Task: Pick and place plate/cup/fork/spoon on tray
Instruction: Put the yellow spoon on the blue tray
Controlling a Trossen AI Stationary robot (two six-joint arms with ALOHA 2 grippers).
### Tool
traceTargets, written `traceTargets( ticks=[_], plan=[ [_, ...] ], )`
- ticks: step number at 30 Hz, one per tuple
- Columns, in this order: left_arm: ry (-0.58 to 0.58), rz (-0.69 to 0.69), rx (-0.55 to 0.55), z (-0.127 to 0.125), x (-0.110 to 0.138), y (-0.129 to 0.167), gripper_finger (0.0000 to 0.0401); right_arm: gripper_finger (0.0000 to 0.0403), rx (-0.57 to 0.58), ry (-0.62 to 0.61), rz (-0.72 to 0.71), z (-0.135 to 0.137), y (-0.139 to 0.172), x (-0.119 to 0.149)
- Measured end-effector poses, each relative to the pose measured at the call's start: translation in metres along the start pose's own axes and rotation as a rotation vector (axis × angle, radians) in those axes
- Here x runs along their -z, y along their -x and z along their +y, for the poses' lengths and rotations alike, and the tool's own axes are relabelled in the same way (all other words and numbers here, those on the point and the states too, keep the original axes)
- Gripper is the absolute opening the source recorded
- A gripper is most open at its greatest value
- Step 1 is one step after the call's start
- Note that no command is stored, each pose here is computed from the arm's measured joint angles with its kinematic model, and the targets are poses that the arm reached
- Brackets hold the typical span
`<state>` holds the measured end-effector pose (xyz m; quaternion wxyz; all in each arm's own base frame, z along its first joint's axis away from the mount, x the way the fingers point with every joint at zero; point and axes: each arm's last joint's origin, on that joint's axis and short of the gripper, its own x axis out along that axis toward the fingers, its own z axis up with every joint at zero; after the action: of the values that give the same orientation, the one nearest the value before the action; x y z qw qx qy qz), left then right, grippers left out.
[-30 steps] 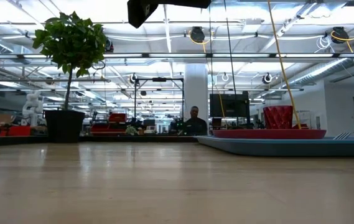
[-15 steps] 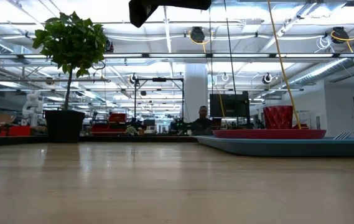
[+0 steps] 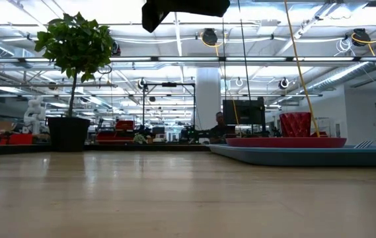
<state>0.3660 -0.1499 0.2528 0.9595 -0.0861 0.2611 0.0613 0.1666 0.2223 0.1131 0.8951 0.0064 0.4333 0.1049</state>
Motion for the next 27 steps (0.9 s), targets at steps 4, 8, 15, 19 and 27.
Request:
traceTargets(
  ticks=[4, 8, 15, 19, 27],
  plan=[
    [0.000, 0.000, 0.000, 0.000, 0.000, 0.000, 0.0040, 0.0015, -0.021, -0.014, -0.001, -0.001, 0.007, -0.003],
    [0.000, 0.000, 0.000, 0.000, 0.000, 0.000, 0.0040, 0.0006, -0.041, 0.027, -0.033, -0.001, 0.019, -0.010],
    [-0.013, 0.009, -0.003, 0.000, 0.001, 0.000, 0.0040, 0.0005, 0.023, 0.071, -0.089, -0.011, 0.043, -0.020],
    [-0.024, 0.016, -0.006, 0.001, 0.002, 0.000, 0.0040, 0.0006, 0.072, 0.078, -0.108, -0.019, 0.053, -0.025],
    [-0.035, 0.018, -0.011, 0.003, 0.001, -0.001, 0.0040, 0.0006, 0.218, 0.121, -0.078, -0.043, 0.063, -0.030]
  ],
)
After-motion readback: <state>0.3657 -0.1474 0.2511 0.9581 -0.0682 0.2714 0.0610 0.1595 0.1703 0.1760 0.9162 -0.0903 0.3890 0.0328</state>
